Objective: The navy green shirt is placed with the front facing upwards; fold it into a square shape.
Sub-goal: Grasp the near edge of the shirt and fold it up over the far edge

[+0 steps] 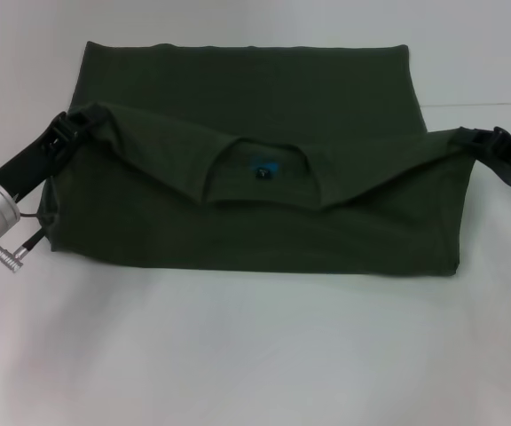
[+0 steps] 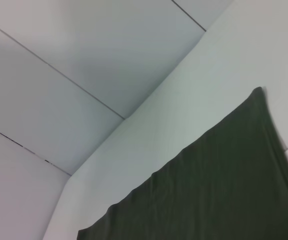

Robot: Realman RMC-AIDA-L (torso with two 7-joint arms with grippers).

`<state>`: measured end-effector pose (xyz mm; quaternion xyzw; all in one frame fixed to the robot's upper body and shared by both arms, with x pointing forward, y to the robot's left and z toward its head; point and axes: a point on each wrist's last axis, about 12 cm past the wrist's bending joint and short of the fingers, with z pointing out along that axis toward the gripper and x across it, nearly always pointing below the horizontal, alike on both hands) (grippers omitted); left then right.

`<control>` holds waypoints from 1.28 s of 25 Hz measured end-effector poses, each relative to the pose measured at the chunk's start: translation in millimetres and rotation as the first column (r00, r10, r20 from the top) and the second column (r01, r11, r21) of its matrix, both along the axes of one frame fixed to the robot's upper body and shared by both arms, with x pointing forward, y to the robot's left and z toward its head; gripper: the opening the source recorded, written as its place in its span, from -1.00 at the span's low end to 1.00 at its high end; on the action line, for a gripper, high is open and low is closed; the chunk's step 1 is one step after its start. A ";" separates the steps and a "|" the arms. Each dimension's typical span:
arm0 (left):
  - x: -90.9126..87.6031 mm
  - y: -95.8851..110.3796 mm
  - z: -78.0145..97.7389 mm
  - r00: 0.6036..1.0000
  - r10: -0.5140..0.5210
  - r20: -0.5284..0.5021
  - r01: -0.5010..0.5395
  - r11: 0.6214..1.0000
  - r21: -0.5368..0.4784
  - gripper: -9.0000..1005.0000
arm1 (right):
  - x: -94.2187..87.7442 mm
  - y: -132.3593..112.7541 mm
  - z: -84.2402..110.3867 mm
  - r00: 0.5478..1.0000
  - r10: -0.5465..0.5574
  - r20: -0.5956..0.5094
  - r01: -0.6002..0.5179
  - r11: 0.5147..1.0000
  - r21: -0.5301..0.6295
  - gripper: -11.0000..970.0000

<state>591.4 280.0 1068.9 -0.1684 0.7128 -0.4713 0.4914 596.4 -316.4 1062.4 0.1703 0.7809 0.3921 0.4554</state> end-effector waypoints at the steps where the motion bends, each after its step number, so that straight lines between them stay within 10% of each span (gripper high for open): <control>1: 1.1 -0.9 -0.8 1.000 0.005 -0.003 -0.005 1.000 0.009 -0.90 | 0.7 1.7 -0.3 1.000 0.000 0.003 0.000 1.000 -0.003 -0.87; 32: 18.5 -14.2 10.2 0.992 0.082 0.093 -0.086 0.996 0.039 -0.90 | 6.5 3.3 6.5 0.993 -0.075 0.091 0.072 0.997 0.035 -0.87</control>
